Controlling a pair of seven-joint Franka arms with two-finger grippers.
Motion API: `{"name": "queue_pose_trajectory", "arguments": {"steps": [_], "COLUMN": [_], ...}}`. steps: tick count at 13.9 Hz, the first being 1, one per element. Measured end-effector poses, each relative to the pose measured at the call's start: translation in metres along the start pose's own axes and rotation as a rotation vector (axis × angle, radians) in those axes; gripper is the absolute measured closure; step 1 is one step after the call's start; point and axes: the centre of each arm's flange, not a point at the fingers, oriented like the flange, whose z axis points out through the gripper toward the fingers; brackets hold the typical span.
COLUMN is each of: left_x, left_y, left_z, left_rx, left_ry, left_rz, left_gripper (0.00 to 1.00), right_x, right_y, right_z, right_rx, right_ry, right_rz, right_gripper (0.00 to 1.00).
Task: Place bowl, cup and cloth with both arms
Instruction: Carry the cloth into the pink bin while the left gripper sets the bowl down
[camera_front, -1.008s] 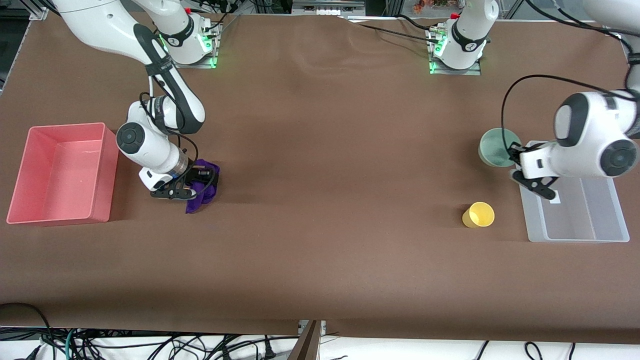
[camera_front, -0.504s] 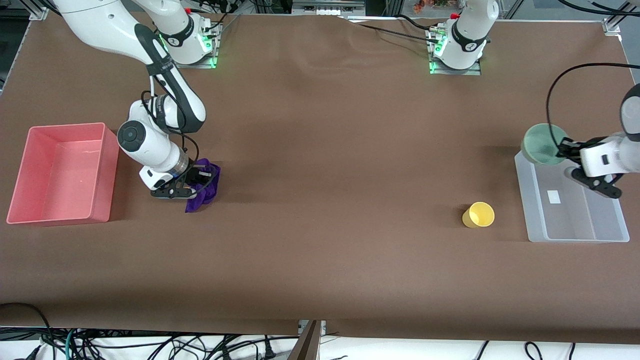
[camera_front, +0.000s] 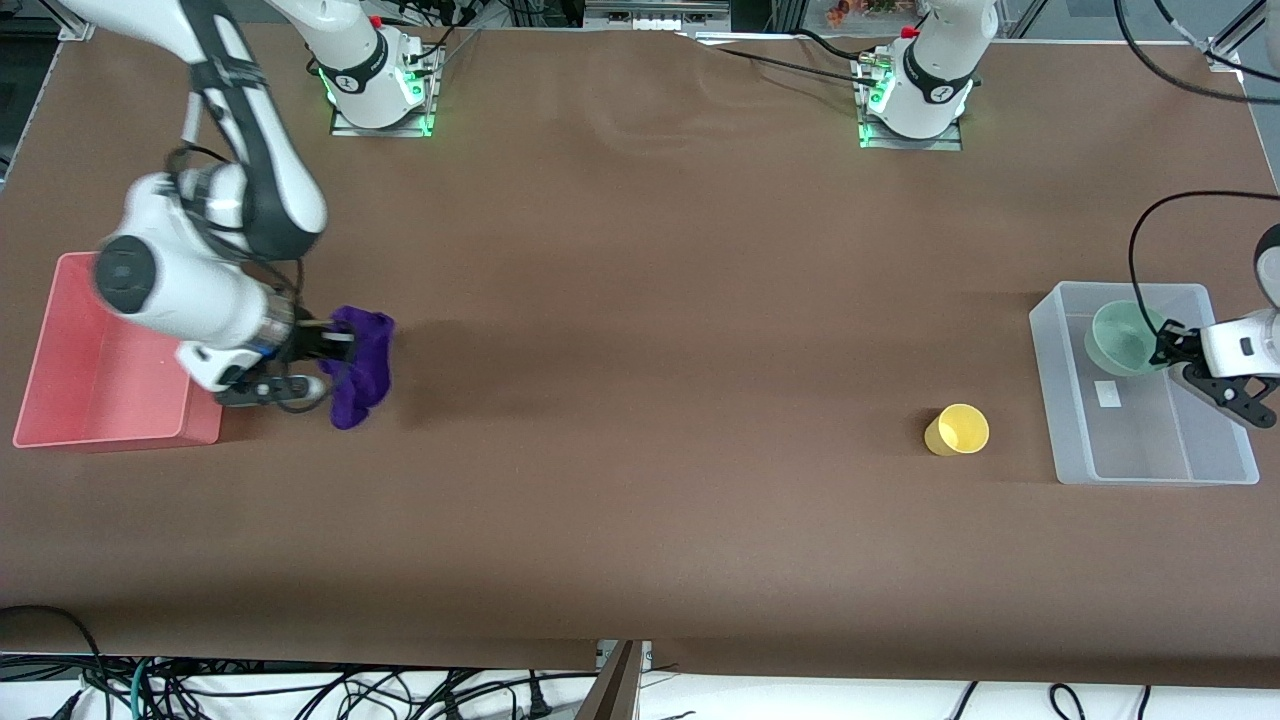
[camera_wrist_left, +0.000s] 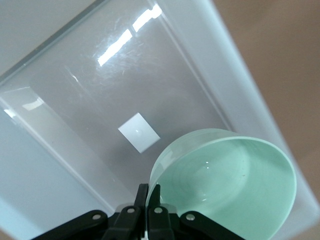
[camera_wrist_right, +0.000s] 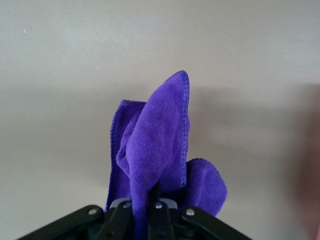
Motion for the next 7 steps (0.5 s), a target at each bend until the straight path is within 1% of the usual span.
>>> {"name": "queue_pose_trajectory", "arguments": {"steps": [2,4,5,7], "left_x": [0.002,-0.002,-0.005,-0.011], "left_y": [-0.006,-0.012,-0.015,-0.019], "left_z": [0.021,0.038,0.047,0.064], "left_rx": [-0.004,-0.012,-0.019,-0.035], "left_ry": [0.006,0.008,0.008,0.005], "left_rz": [0.008,0.008,0.006,0.002], "left_gripper": [0.97,0.97,0.97,0.97], "right_x": [-0.003,-0.009,-0.013,-0.022], "right_y": [0.031,0.068,0.086,0.123], "right_z": [-0.044,-0.078,-0.09,-0.104], "right_rx": [0.002,0.002,-0.012,-0.073], "right_ry": [-0.054,-0.082,-0.091,-0.107], "right_rz": [-0.043,-0.081,-0.097,-0.141], "right_gripper": [0.94,0.94,0.94,0.94]}}
